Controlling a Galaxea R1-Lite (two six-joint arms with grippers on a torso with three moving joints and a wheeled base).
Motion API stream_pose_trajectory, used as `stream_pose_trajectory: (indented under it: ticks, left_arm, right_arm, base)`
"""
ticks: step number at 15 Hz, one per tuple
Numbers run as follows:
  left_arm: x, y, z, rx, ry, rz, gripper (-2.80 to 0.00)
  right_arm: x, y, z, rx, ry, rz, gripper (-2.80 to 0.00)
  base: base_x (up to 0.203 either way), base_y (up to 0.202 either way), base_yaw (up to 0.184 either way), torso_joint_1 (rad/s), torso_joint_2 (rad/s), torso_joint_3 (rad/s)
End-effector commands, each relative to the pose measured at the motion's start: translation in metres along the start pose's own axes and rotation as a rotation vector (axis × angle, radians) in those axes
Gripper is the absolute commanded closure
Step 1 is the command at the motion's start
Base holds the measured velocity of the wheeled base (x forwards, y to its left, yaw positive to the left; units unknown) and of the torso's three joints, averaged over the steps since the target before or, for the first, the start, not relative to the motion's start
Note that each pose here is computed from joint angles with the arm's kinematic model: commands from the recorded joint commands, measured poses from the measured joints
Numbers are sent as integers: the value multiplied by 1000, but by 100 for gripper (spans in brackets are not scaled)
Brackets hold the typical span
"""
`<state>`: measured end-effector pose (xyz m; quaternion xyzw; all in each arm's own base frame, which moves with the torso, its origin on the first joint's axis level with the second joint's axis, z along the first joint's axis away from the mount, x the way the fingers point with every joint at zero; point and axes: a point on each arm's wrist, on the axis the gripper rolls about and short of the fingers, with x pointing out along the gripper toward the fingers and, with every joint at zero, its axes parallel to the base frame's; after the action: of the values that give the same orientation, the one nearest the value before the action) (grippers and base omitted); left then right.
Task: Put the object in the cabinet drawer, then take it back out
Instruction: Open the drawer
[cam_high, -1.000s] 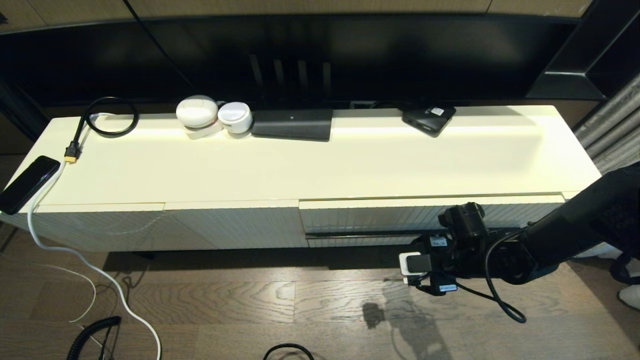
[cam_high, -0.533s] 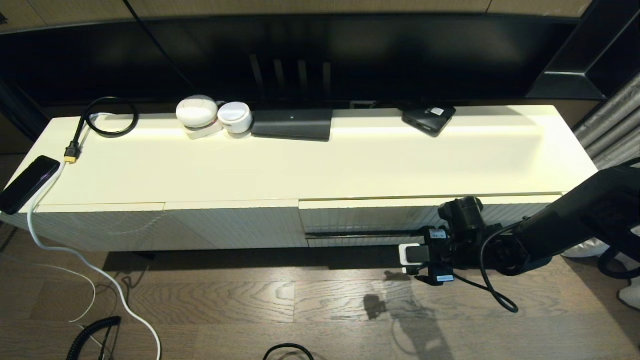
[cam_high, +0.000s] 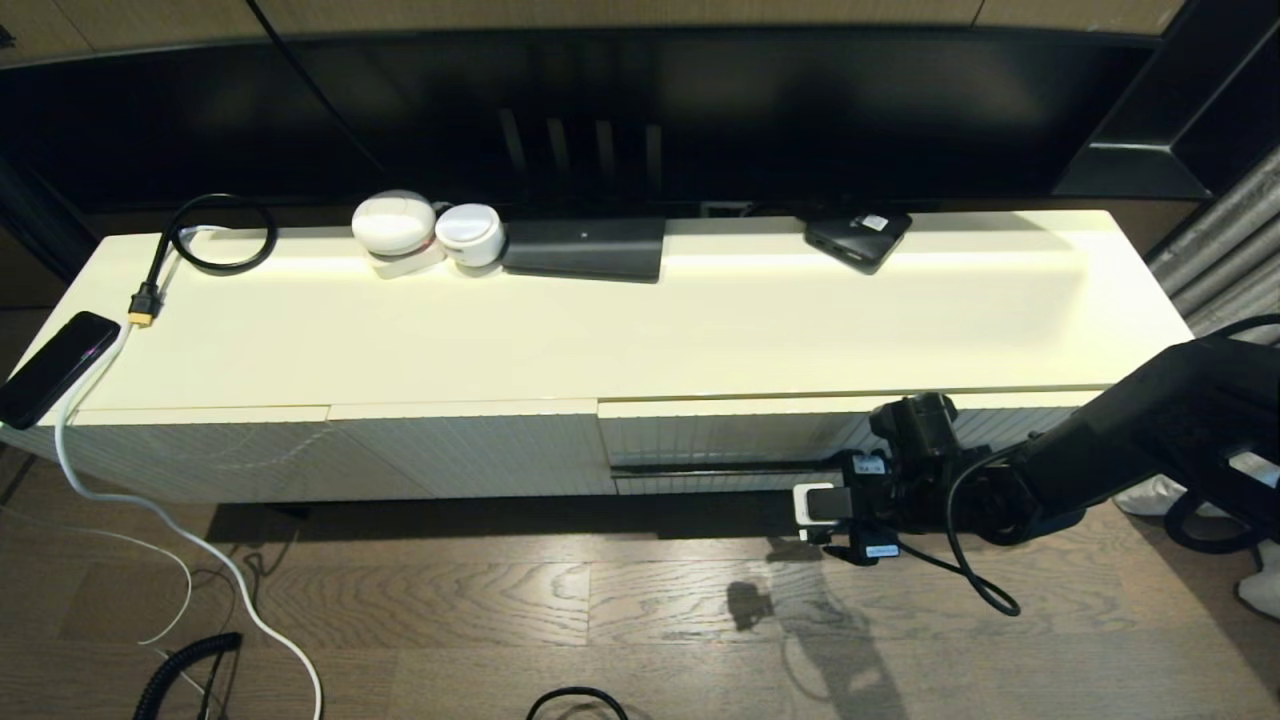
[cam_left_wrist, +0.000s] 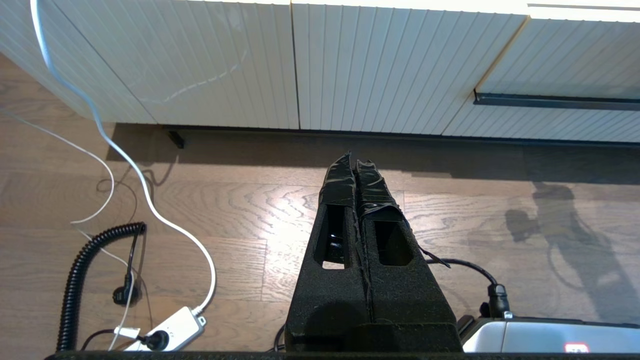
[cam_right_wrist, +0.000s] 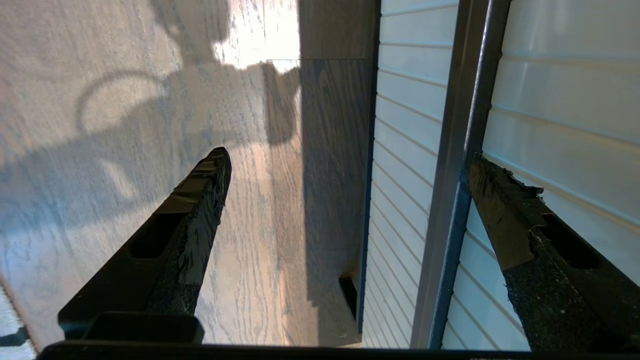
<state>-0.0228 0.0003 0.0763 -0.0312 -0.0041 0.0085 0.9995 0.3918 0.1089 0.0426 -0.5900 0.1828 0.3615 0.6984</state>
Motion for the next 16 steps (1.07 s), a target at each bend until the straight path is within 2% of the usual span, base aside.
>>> stream_pose_trajectory:
  ticks: [1,9,16]
  left_arm:
    - [0,0,0,-1,0,1,0]
    - [0,0,0,-1,0,0,0]
    - [0,0,0,-1,0,0,0]
  right_arm:
    - [3,-1,-1,-7,-1,-4,-280]
    - [12,-9,-10,-4,10,-24,-280]
    - [20,2,-14,1,18,7,-280]
  base:
    - [0,0,0,0,0,0]
    - [0,0,0,0,0,0]
    - [0,0,0,0,0,0]
